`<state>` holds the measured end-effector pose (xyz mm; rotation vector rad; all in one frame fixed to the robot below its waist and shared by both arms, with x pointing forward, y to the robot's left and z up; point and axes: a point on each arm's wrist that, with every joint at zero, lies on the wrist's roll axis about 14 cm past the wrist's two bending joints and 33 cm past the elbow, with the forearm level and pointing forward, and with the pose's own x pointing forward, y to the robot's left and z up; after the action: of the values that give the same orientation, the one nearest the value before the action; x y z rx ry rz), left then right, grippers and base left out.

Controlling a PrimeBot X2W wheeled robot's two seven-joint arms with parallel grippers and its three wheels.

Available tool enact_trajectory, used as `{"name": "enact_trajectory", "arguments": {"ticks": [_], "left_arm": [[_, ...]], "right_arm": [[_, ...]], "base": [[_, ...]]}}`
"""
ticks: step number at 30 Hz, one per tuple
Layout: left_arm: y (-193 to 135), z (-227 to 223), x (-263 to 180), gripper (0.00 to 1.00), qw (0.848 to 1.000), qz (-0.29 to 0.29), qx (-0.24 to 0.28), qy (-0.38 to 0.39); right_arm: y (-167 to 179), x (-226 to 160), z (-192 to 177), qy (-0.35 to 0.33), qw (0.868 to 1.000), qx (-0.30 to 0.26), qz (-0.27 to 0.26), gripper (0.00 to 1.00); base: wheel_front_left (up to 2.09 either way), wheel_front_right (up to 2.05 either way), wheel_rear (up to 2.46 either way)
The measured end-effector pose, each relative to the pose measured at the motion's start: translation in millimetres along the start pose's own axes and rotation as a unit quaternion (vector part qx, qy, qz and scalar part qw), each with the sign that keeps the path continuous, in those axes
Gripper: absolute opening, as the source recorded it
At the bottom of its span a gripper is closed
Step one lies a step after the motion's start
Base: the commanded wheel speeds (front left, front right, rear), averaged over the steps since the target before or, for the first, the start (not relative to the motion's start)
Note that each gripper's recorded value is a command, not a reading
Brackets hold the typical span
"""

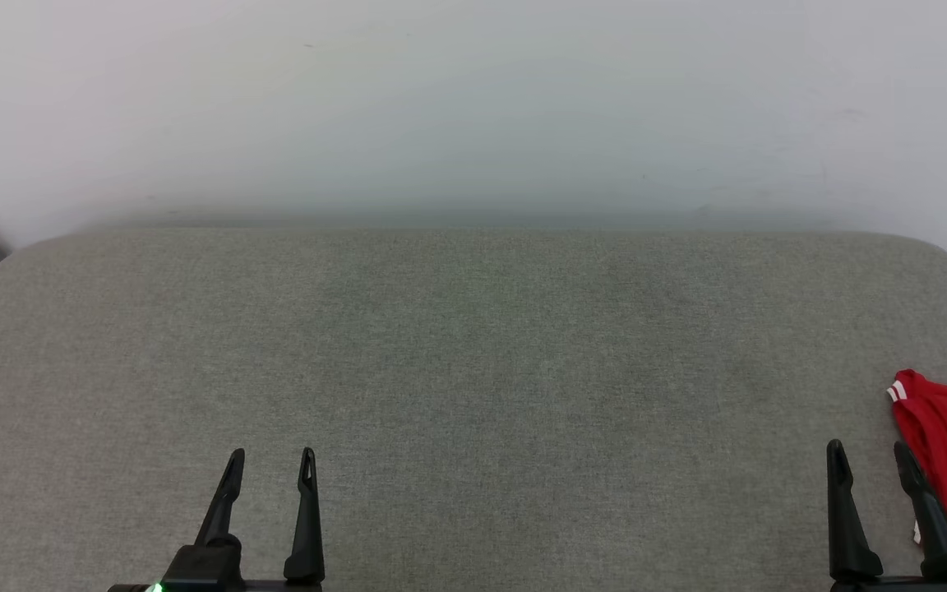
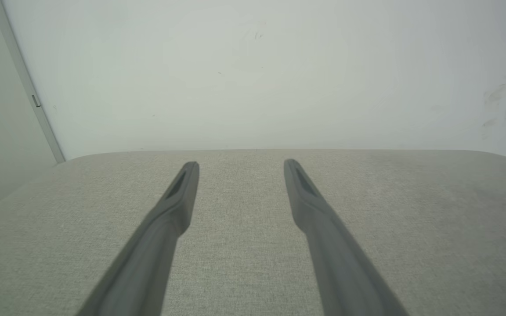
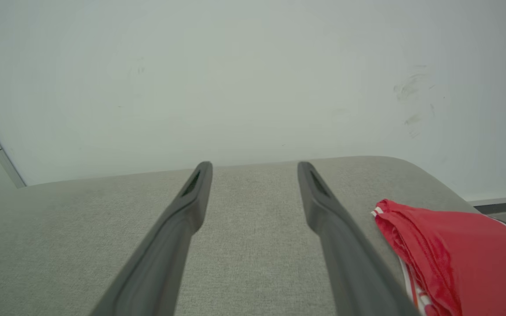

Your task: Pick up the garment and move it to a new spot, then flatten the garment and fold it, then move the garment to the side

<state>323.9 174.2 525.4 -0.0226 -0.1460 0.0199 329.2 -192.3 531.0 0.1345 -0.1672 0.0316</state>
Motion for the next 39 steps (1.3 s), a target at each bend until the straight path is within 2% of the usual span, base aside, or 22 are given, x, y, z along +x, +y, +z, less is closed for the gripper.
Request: {"name": "enact_trajectory", "arguments": {"ticks": [11,12,18,29,39], "left_arm": [[-0.3,-2.1,0.5,1.00,1.000,-0.001,-0.003,0.003],[0.1,-2.6,0.5,0.00,1.000,0.000,-0.004,0.004],[0.2,-24.8,-8.9,0.00,0.999,0.001,-0.007,0.043],[7.7,-34.5,-5.0,0.00,0.991,0.025,-0.116,0.068],[12.7,-39.4,2.8,0.00,0.975,0.039,-0.205,0.081]], "right_arm": [[-0.2,-2.0,-4.8,0.008,1.000,0.003,-0.001,1.00],[-0.2,-2.2,-5.3,0.009,1.000,0.003,-0.001,0.00],[-2.1,-7.5,-23.0,0.038,0.999,0.010,-0.006,0.00],[-7.4,-4.8,-31.3,0.052,0.992,0.111,-0.033,0.00],[-10.7,3.0,-33.5,0.055,0.978,0.195,-0.050,0.00]], "base": [[0.00,0.00,0.00],[0.00,0.00,0.00],[0.00,0.00,0.00],[0.00,0.00,0.00],[0.00,0.00,0.00]]}}
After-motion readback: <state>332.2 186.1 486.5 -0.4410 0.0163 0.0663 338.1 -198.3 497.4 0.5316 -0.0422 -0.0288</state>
